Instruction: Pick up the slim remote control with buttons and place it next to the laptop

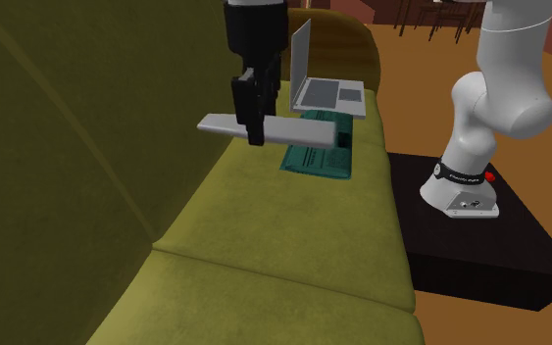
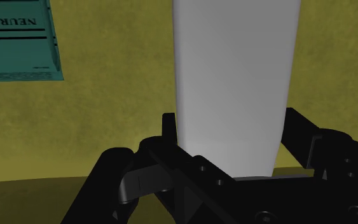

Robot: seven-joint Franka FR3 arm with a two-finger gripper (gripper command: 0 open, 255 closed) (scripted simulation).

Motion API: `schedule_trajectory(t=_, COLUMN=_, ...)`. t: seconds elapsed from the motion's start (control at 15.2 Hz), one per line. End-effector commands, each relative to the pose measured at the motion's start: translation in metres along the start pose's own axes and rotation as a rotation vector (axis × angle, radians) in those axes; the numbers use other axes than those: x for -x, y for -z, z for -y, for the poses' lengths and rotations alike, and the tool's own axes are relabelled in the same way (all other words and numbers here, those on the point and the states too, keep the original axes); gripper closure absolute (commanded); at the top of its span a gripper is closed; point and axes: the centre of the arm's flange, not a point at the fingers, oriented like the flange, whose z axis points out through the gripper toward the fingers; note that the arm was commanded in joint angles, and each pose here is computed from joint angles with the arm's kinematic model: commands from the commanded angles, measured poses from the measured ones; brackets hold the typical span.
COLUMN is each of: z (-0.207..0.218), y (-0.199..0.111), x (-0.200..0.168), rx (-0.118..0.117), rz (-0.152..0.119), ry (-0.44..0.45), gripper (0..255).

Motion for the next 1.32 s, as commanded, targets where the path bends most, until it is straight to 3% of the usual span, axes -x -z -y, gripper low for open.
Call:
schedule_trajectory(t=0.0, z=0.0, y=0.011, x=0.0, rx=0.0, rz=0.0, ry=0.0, gripper=255)
schedule_trajectory(t=1.25, z=-0.002, y=0.108, x=0.002, rx=0.0, rz=0.0, ry=0.0, gripper=255)
